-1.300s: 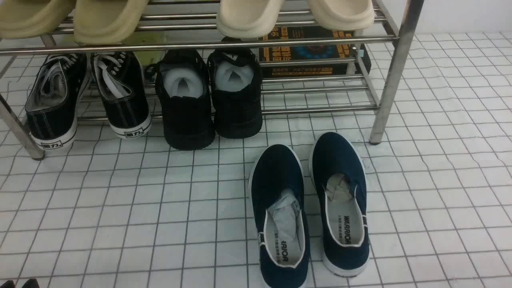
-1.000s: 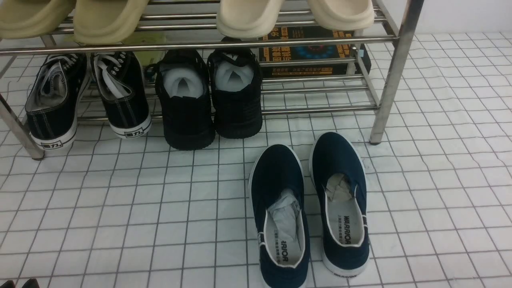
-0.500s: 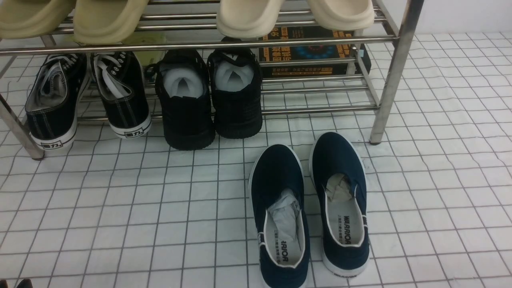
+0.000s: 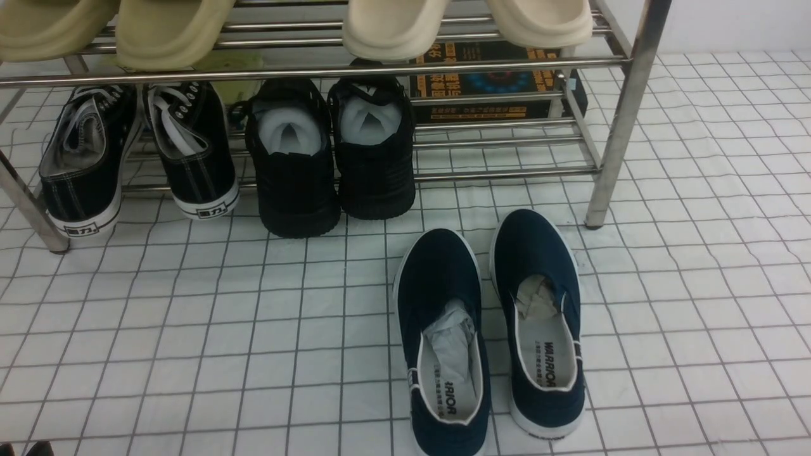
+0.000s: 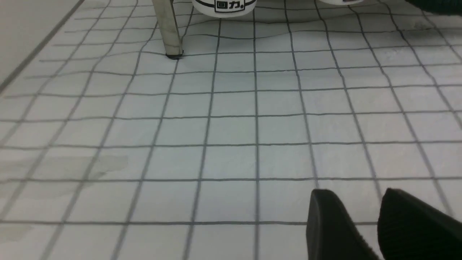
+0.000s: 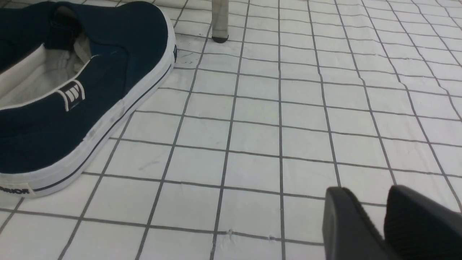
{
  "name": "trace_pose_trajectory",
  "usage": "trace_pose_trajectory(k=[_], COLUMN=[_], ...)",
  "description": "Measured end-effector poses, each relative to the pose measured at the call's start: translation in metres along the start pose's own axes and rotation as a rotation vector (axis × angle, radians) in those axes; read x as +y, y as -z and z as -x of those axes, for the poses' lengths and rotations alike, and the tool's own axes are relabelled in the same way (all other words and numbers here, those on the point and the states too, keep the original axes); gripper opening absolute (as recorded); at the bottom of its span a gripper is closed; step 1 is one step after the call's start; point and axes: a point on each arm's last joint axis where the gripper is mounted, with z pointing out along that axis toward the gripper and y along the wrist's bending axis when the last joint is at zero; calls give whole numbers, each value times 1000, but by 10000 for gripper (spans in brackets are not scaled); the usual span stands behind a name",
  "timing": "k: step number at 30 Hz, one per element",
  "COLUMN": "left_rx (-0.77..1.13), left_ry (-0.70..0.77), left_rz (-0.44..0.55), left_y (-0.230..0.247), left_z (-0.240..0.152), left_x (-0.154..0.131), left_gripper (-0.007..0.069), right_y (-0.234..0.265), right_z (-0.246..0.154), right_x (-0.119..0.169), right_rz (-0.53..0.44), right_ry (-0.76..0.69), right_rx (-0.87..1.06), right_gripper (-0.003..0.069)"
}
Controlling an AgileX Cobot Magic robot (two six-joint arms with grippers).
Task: Take the shoes off the shelf with your hand from the white checkered tablecloth.
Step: 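Grasp the leftmost shoe on the bottom shelf of the shoe rack with the left gripper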
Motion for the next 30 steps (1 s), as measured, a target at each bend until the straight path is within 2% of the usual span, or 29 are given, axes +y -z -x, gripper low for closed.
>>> trace_pose_trajectory(k=[1, 2, 3, 4, 5, 6, 7, 8, 11, 20, 23, 27, 30], left_rx=[0, -3, -4, 6, 13, 31, 33, 55, 60, 16, -27, -121, 22], left_ry=[11, 251, 390, 619, 732, 911, 925, 1101, 1277, 1258, 1177, 971, 847], left_rz=[0, -52, -82, -130, -149, -181, -186, -214, -248, -253, -263, -299, -239], left_y=[0, 0, 0, 0, 1, 1, 1, 2, 2, 2, 4, 22, 15], left_z=[0, 0, 1, 2, 3, 4, 4, 5, 8, 11, 17, 68, 104], left_x=[0, -5, -7, -11, -13, -15, -16, -18, -20, -18, -17, -21, -29], left_gripper=[240, 240, 240, 240, 240, 240, 240, 240, 240, 239, 196, 31, 1], right_y=[0, 0, 0, 0, 0, 0, 0, 0, 0, 0, 0, 0, 0], right_z=[0, 0, 0, 0, 0, 0, 0, 0, 0, 0, 0, 0, 0], right_x=[0, 0, 0, 0, 0, 0, 0, 0, 0, 0, 0, 0, 0], right_rz=[0, 0, 0, 0, 0, 0, 0, 0, 0, 0, 0, 0, 0], right_ry=[0, 0, 0, 0, 0, 0, 0, 0, 0, 0, 0, 0, 0], right_rx=[0, 0, 0, 0, 0, 0, 0, 0, 0, 0, 0, 0, 0], right_gripper=[192, 193, 195, 198, 200, 202, 203, 204, 209, 218, 222, 228, 232])
